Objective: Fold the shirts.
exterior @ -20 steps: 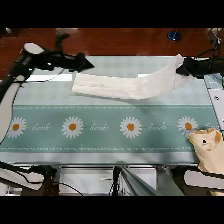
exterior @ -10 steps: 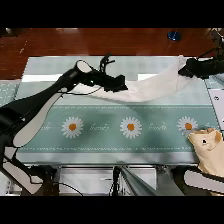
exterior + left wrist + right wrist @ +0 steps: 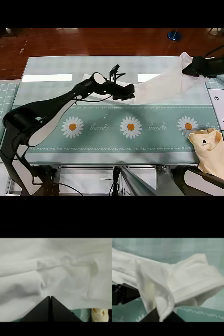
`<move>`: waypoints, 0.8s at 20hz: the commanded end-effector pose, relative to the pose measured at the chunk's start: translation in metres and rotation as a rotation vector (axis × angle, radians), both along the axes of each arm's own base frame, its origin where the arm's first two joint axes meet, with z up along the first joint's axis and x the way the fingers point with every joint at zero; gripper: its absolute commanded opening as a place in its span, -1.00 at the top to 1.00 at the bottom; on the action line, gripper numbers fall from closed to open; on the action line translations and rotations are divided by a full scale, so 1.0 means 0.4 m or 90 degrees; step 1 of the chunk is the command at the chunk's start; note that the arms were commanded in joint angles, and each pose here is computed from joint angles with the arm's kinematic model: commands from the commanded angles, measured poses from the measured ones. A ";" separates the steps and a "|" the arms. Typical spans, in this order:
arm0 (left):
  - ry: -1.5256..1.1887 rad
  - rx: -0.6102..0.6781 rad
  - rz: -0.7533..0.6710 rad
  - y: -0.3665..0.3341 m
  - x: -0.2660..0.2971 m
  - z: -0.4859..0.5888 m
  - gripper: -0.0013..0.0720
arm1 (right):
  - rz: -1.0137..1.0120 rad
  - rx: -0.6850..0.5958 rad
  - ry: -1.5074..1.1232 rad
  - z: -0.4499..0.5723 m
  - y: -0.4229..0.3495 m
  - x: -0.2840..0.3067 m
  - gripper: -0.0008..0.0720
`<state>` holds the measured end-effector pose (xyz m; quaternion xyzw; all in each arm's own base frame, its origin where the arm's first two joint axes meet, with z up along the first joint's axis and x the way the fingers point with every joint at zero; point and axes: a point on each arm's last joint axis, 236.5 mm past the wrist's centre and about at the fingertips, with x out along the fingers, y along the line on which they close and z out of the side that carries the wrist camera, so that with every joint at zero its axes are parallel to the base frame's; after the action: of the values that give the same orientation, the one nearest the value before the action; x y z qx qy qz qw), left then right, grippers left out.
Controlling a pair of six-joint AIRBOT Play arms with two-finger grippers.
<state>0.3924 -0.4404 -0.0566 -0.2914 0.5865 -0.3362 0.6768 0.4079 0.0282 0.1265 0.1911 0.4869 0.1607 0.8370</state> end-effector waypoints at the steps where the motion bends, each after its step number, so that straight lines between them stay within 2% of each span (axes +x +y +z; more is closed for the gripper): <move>1: 0.015 -0.008 0.015 -0.054 -0.028 -0.017 0.90 | 0.005 0.002 -0.021 0.053 0.016 -0.031 0.92; 9: 0.066 0.001 0.016 -0.126 -0.110 -0.079 0.90 | 0.008 0.009 -0.049 0.101 0.031 -0.050 0.92; 13: -0.068 -0.028 0.047 0.016 0.071 0.096 0.90 | 0.007 -0.019 -0.029 0.080 0.012 -0.062 0.92; 16: -0.225 -0.015 0.093 0.264 0.218 0.335 0.90 | 0.011 -0.030 -0.032 0.076 0.031 -0.054 0.92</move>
<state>0.4410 -0.4100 0.0098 -0.3179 0.5066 -0.3333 0.7288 0.3855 0.0377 0.1595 0.1725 0.4677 0.1661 0.8508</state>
